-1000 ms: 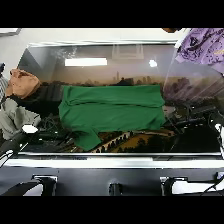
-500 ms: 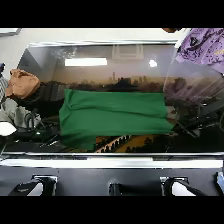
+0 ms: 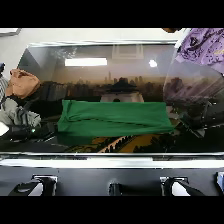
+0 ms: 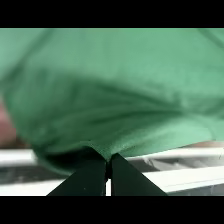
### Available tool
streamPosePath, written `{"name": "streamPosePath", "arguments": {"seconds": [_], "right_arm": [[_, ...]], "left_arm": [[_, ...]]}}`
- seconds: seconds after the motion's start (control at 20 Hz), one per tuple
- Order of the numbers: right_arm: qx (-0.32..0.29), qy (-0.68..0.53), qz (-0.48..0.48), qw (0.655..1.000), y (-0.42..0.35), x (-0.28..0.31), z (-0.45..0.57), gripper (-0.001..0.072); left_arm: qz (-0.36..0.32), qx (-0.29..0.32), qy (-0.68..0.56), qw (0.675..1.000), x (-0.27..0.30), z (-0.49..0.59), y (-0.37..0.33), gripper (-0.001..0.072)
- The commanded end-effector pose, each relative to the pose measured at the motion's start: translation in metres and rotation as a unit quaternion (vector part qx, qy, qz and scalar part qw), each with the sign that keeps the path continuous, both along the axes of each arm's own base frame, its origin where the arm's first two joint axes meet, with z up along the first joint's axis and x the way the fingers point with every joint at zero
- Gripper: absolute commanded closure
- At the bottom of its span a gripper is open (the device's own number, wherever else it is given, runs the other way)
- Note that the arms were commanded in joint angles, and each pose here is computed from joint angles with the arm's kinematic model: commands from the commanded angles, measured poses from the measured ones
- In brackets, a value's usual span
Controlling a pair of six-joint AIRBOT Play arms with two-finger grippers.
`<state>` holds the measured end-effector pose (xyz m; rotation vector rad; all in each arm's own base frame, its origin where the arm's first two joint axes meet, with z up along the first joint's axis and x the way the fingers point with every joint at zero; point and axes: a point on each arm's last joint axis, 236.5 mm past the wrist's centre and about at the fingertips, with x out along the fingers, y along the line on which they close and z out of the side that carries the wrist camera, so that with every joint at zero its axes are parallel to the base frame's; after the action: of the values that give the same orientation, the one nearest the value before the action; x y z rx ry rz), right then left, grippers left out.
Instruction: Fold the clothes and pants, and hang the long-sleeved shirts on hangers.
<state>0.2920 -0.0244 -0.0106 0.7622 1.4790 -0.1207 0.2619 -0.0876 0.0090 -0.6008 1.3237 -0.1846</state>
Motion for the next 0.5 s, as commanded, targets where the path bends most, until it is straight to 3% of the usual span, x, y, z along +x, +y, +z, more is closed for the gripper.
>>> {"name": "streamPosePath", "arguments": {"seconds": [0.0, 0.45], "right_arm": [[0.030, -0.040, -0.024, 0.998, 0.004, 0.039, -0.017, 0.0685], [0.054, -0.129, -0.062, 0.988, -0.011, 0.126, -0.041, 0.0685]], "left_arm": [[-0.012, -0.005, -0.013, 1.000, 0.052, -0.017, -0.004, 0.0689], [-0.042, -0.014, -0.005, 0.999, 0.177, -0.052, -0.006, 0.0689]]}}
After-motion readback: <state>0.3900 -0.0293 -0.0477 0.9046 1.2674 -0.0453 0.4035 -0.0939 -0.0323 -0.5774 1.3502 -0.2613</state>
